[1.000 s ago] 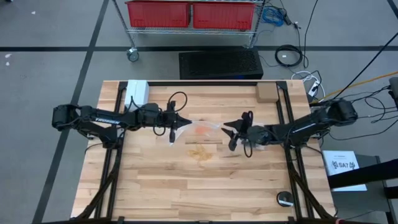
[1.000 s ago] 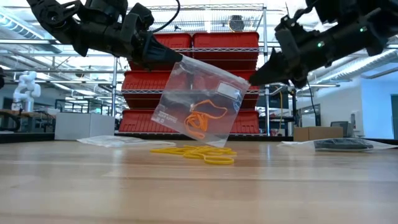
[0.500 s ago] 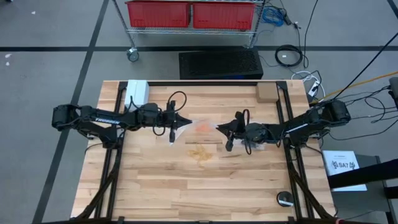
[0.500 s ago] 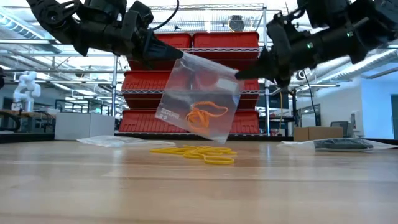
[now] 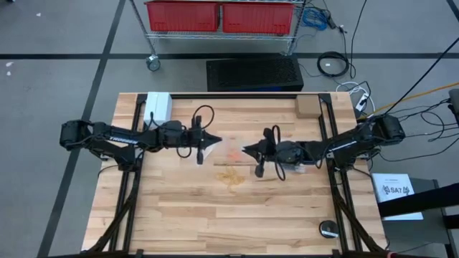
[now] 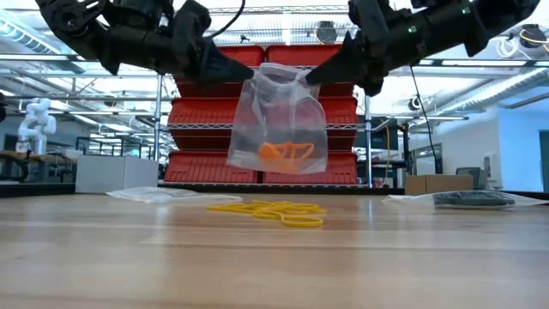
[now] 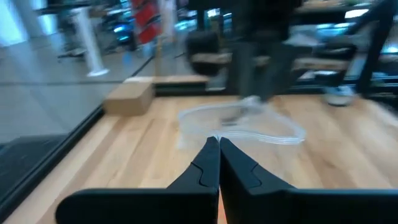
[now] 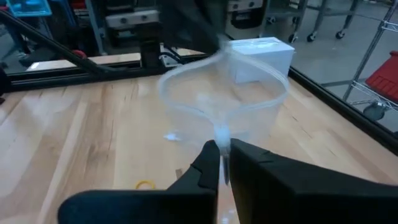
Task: Sort rubber bands
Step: Close the center transparent zip bag
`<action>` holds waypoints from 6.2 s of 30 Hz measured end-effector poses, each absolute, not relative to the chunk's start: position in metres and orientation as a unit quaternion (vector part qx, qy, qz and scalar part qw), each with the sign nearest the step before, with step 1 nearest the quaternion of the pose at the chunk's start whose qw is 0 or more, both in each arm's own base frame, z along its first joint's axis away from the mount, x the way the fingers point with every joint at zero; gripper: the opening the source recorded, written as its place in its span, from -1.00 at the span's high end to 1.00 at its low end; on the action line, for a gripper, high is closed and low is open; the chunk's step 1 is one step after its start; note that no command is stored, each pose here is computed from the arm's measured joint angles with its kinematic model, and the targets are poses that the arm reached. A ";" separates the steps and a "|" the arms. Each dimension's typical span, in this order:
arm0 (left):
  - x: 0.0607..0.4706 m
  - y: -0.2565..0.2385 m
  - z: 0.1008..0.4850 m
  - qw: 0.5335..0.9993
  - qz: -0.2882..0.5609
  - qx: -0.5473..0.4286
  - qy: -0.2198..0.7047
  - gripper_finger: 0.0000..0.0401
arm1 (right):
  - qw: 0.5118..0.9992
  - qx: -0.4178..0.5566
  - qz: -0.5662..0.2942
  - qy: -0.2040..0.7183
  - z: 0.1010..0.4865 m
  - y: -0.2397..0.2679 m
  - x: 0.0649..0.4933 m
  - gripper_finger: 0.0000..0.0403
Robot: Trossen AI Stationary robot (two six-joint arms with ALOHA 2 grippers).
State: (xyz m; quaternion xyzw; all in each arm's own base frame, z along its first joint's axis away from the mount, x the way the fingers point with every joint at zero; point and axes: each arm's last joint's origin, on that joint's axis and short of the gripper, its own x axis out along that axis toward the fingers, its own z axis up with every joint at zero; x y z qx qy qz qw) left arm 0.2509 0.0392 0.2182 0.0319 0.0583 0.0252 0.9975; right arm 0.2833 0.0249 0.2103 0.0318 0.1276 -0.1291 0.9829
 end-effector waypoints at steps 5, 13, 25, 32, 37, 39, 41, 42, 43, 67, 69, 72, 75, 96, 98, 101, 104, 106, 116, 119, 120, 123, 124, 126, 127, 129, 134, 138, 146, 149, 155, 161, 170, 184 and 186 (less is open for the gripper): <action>0.249 0.046 0.215 0.992 0.093 0.036 0.078 0.84 | 0.977 0.024 -0.153 0.145 0.211 0.029 0.277 1.00; 0.247 0.053 0.212 0.986 0.133 0.039 0.097 0.57 | 0.967 0.037 -0.194 0.159 0.227 0.025 0.256 1.00; 0.243 0.058 0.208 0.966 0.213 0.061 0.131 0.32 | 0.922 0.036 -0.307 0.233 0.267 0.013 0.233 1.00; 0.240 0.057 0.213 0.966 0.219 0.060 0.125 0.32 | 0.875 0.021 -0.367 0.316 0.296 -0.006 0.260 1.00; 0.233 0.059 0.215 0.950 0.268 0.067 0.146 0.31 | 0.822 0.009 -0.406 0.399 0.280 -0.031 0.299 1.00; 0.229 0.059 0.217 0.942 0.287 0.075 0.154 0.31 | 0.798 0.014 -0.425 0.427 0.269 -0.042 0.315 1.00; 0.225 0.059 0.219 0.936 0.304 0.081 0.159 0.31 | 0.783 0.025 -0.432 0.447 0.257 -0.051 0.331 1.00; 0.222 0.059 0.220 0.934 0.307 0.082 0.164 0.31 | 0.780 0.033 -0.427 0.456 0.250 -0.055 0.339 1.00; 0.220 0.059 0.221 0.932 0.310 0.083 0.168 0.31 | 0.780 0.036 -0.417 0.465 0.243 -0.057 0.349 0.99; 0.206 0.056 0.223 0.927 0.305 0.079 0.204 0.37 | 0.770 -0.049 -0.235 0.591 0.207 -0.110 0.376 0.50; 0.206 0.055 0.222 0.926 0.304 0.080 0.209 0.42 | 0.759 -0.043 -0.220 0.611 0.192 -0.121 0.366 0.83; 0.206 0.055 0.222 0.925 0.302 0.088 0.212 0.51 | 0.761 -0.034 -0.192 0.619 0.173 -0.131 0.356 0.93; 0.206 0.055 0.222 0.926 0.300 0.089 0.213 0.60 | 0.789 -0.007 -0.150 0.596 0.160 -0.133 0.354 0.97; 0.206 0.055 0.222 0.926 0.300 0.090 0.213 0.92 | 0.771 0.266 -0.093 0.571 0.133 -0.063 0.356 1.00; 0.206 0.055 0.222 0.926 0.300 0.090 0.213 0.93 | 0.781 0.271 -0.066 0.559 0.134 -0.050 0.362 1.00; 0.206 0.055 0.222 0.926 0.300 0.090 0.213 0.93 | 0.800 0.262 -0.039 0.539 0.139 -0.035 0.367 1.00; 0.206 0.055 0.222 0.926 0.300 0.090 0.212 0.93 | 0.835 0.229 -0.016 0.499 0.162 -0.027 0.369 1.00; 0.206 0.055 0.222 0.926 0.300 0.090 0.212 0.93 | 0.855 0.189 -0.019 0.482 0.176 -0.025 0.367 1.00; 0.206 0.055 0.222 0.926 0.300 0.091 0.209 0.93 | 0.886 -0.013 -0.060 0.460 0.176 -0.061 0.370 1.00; 0.206 0.056 0.222 0.926 0.300 0.091 0.209 0.93 | 0.882 -0.026 -0.068 0.466 0.164 -0.078 0.371 1.00; 0.206 0.055 0.222 0.926 0.300 0.092 0.210 0.93 | 0.879 -0.030 -0.068 0.470 0.161 -0.082 0.371 1.00; 0.206 0.055 0.222 0.925 0.298 0.099 0.212 0.93 | 0.875 -0.043 -0.066 0.478 0.153 -0.090 0.372 1.00; 0.206 0.055 0.222 0.925 0.298 0.100 0.212 0.93 | 0.874 -0.047 -0.065 0.480 0.152 -0.092 0.373 1.00; 0.206 0.056 0.222 0.925 0.299 0.100 0.212 0.93 | 0.874 -0.056 -0.063 0.479 0.151 -0.096 0.374 1.00; 0.206 0.056 0.223 0.925 0.299 0.100 0.211 0.93 | 0.876 -0.061 -0.061 0.475 0.151 -0.096 0.376 1.00; 0.206 0.056 0.222 0.925 0.298 0.100 0.212 0.93 | 0.880 -0.076 -0.056 0.466 0.153 -0.098 0.378 1.00; 0.206 0.056 0.222 0.925 0.298 0.100 0.212 0.93 | 0.888 -0.099 -0.038 0.447 0.161 -0.104 0.383 1.00; 0.206 0.056 0.223 0.925 0.298 0.103 0.213 0.93 | 0.886 -0.117 -0.030 0.448 0.161 -0.113 0.380 1.00; 0.206 0.056 0.222 0.925 0.298 0.103 0.213 0.93 | 0.882 -0.115 0.003 0.456 0.149 -0.119 0.381 1.00; 0.206 0.056 0.222 0.925 0.298 0.103 0.214 0.93 | 0.881 -0.108 0.015 0.460 0.145 -0.120 0.388 1.00; 0.206 0.055 0.222 0.924 0.296 0.107 0.217 0.93 | 0.872 -0.092 0.011 0.480 0.145 -0.125 0.396 1.00; 0.206 0.055 0.222 0.923 0.295 0.112 0.220 0.93 | 0.843 -0.056 -0.012 0.535 0.143 -0.132 0.382 1.00; 0.206 0.055 0.222 0.923 0.295 0.112 0.220 0.93 | 0.834 -0.030 -0.028 0.550 0.146 -0.129 0.378 1.00; 0.206 0.055 0.221 0.923 0.295 0.112 0.220 0.93 | 0.860 -0.021 0.005 0.509 0.125 -0.124 0.396 1.00; 0.206 0.055 0.222 0.923 0.295 0.112 0.220 0.93 | 0.854 -0.002 -0.004 0.520 0.124 -0.124 0.395 1.00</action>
